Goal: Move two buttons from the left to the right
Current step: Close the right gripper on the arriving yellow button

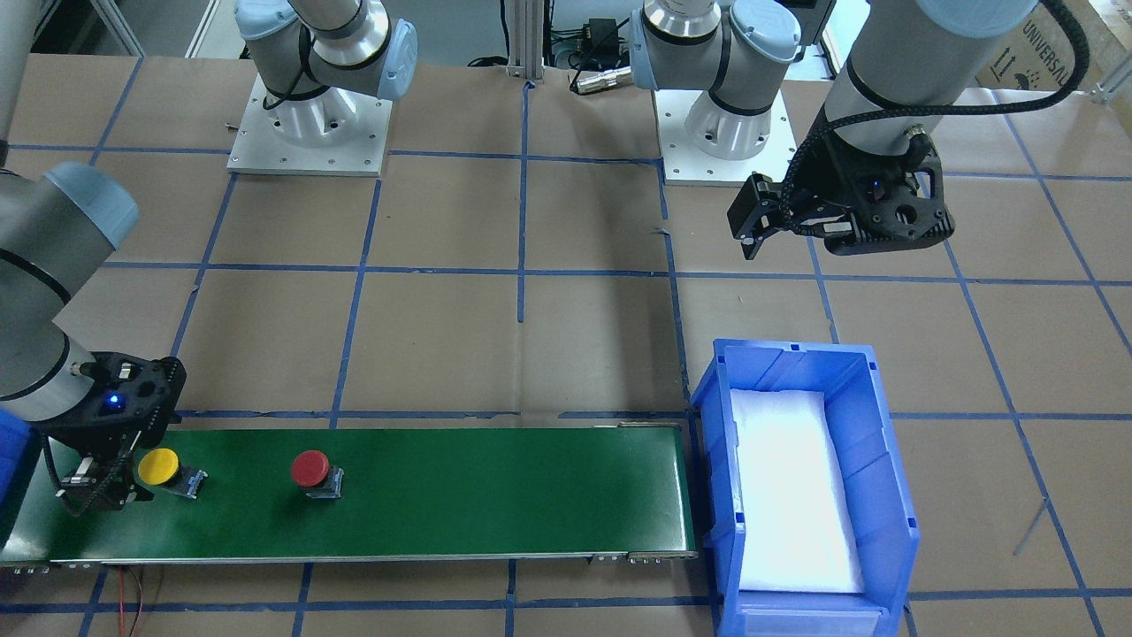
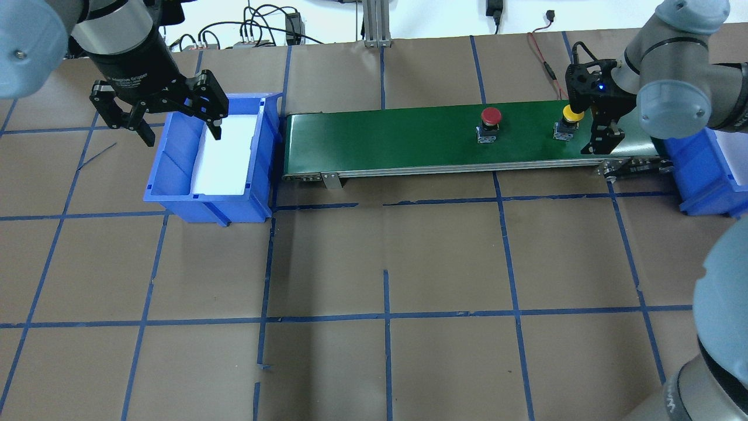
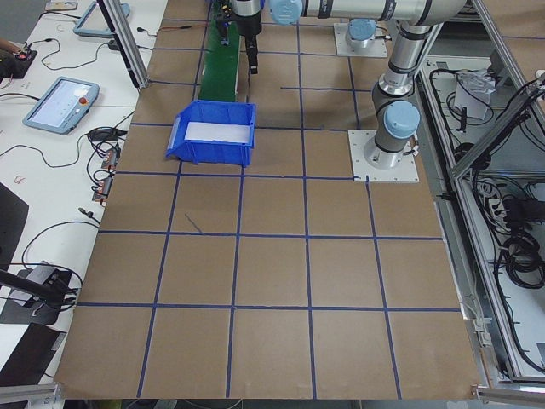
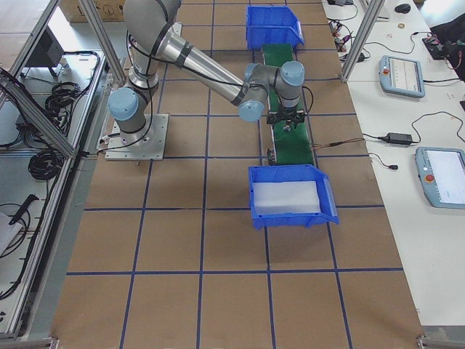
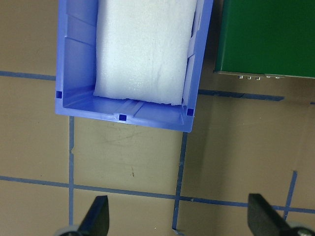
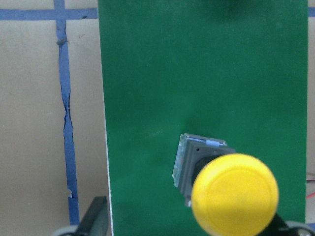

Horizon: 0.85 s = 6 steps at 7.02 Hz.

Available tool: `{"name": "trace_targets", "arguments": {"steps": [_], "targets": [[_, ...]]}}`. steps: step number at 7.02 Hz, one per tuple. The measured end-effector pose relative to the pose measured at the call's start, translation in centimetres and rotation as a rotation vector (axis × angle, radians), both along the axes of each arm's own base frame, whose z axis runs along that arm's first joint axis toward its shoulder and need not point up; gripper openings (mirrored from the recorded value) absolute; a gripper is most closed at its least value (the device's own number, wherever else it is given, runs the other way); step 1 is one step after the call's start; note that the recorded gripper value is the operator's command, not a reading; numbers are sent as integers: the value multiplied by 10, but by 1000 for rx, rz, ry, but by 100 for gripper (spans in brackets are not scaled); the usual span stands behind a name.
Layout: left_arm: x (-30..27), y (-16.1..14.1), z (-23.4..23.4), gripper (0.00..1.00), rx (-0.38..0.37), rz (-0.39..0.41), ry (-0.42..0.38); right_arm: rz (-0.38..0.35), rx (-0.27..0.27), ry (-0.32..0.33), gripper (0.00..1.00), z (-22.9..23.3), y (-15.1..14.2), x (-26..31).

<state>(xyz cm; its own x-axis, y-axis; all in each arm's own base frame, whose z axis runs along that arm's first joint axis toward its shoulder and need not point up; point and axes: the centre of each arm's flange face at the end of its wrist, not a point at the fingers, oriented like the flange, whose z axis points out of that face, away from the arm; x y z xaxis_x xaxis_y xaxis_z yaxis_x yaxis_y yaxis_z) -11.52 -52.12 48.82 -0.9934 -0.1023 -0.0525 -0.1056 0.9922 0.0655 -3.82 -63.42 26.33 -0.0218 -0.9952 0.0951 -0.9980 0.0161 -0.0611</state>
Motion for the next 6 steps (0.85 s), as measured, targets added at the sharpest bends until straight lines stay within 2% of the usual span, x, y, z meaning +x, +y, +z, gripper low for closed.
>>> {"name": "trace_targets", "arguments": {"steps": [4,5,6], "targets": [[0,0,0,100,0,0,0,3,-11,5,98,-4,-6,-2],[0,0,0,100,0,0,0,2,-10,4,71,-5,-7,-2],[0,0,0,100,0,0,-1,2,-13,5,50,-5,-7,-3]]}}
